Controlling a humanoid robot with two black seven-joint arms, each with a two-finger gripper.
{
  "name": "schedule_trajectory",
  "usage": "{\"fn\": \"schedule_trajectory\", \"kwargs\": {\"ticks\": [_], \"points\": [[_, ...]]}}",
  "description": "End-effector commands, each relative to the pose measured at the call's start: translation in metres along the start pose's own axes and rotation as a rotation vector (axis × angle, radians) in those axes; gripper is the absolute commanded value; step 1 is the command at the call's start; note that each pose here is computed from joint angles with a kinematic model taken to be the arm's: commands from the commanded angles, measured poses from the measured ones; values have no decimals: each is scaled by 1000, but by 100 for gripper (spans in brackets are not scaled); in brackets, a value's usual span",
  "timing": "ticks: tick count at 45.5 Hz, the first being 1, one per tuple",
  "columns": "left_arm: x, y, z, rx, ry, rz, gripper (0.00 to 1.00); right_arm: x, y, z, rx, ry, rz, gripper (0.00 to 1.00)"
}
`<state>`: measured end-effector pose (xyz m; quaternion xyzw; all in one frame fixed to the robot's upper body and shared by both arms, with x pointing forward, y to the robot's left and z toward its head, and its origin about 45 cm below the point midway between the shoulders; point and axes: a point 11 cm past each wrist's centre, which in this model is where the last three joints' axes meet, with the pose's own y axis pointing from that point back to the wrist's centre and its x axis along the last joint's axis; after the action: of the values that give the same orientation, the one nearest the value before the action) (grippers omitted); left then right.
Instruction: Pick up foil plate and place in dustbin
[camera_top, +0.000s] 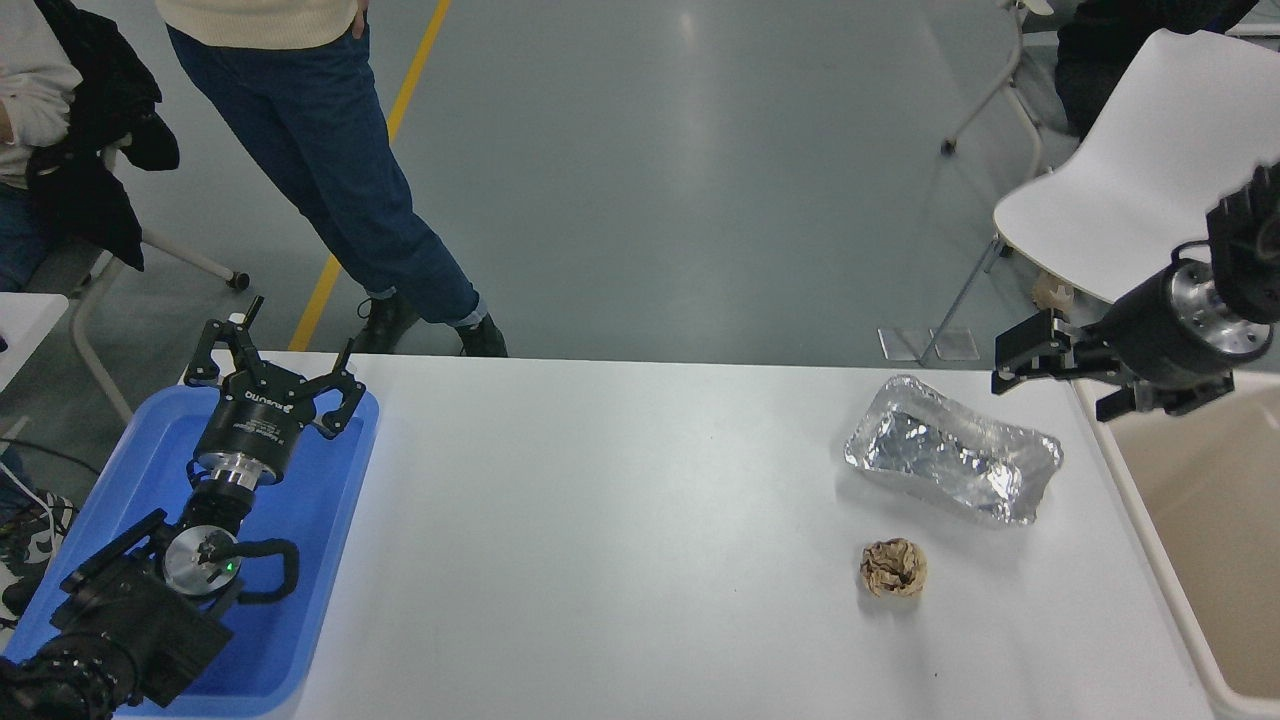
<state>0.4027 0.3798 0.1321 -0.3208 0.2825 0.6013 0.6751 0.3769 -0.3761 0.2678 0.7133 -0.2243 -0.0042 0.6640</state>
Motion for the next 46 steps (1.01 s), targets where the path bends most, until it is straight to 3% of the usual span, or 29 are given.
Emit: {"fn": "schedule_trajectory", "kwargs": {"ticks": [1, 21, 36, 46], "points": [[0, 0, 0, 0, 0, 0, 100, -4, -50, 14, -40, -16, 28, 100], [0, 0, 0, -2, 0, 0, 100, -20, -133, 40, -57, -52, 170, 100], [0, 0, 0, -2, 0, 0, 100, -38, -160, 85, -145, -34, 278, 100], [0, 0, 0, -2, 0, 0, 100, -46, -165, 90, -150, -46, 276, 100]]}}
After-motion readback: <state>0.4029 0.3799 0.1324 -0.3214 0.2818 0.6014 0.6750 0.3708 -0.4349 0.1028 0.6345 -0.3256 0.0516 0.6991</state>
